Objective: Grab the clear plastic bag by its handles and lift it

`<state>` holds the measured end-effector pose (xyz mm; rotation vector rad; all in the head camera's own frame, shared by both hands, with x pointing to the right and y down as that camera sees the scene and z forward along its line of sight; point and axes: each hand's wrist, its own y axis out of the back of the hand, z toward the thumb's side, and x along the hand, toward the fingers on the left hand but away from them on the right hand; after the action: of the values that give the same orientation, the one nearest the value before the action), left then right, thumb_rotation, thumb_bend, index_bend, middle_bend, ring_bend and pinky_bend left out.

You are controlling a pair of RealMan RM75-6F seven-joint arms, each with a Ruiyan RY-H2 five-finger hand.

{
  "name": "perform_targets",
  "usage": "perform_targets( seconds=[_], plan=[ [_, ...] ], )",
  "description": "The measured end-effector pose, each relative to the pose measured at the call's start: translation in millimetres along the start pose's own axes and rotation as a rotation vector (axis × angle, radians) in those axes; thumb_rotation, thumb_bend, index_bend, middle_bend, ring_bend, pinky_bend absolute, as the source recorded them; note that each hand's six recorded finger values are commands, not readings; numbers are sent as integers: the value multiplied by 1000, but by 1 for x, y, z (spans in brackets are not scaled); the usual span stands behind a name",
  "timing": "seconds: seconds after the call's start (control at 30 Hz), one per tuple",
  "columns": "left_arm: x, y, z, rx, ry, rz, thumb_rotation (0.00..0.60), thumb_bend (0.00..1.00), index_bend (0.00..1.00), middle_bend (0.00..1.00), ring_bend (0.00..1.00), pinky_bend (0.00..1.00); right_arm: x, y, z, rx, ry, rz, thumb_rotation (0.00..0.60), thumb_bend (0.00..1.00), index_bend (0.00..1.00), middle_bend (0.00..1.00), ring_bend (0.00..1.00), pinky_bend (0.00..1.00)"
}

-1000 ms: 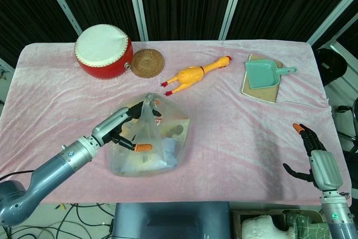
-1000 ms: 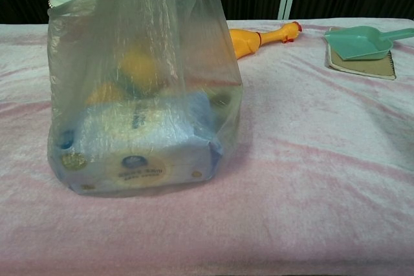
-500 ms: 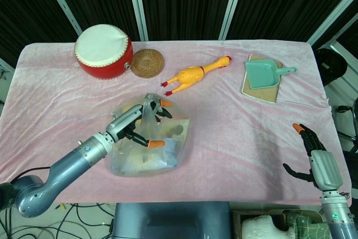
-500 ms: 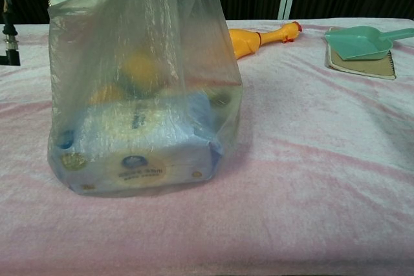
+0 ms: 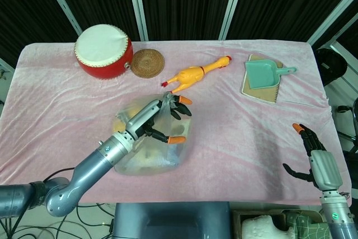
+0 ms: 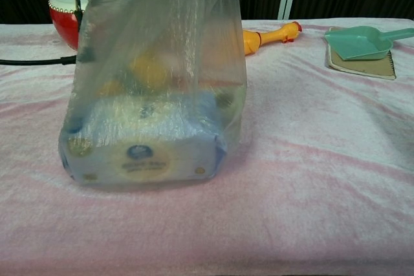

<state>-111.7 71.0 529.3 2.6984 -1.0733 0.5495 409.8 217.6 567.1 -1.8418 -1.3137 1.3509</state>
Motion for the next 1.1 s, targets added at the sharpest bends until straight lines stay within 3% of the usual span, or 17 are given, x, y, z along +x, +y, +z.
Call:
perform_targets(
  seconds=[0.23,0.57,0.7,1.1],
  plan=[
    [10,-13,15,-120,-95,47,600,137,448,612,491,487,0,0,0,-2,2,1,600,166,0,0,0,171],
    [5,4,56,-378,-268,198,600,156,682,887,761,720,0,0,0,-1,2,5,600,172,0,0,0,171],
    [0,4,61,-409,-268,207,600,166,774,976,857,804,0,-1,0,1,1,7,600,177,0,0,0,171],
    [-5,5,84,-376,-304,215,600,204,822,1000,903,839,1,-1,0,2,-2,9,600,195,0,0,0,171]
  ],
)
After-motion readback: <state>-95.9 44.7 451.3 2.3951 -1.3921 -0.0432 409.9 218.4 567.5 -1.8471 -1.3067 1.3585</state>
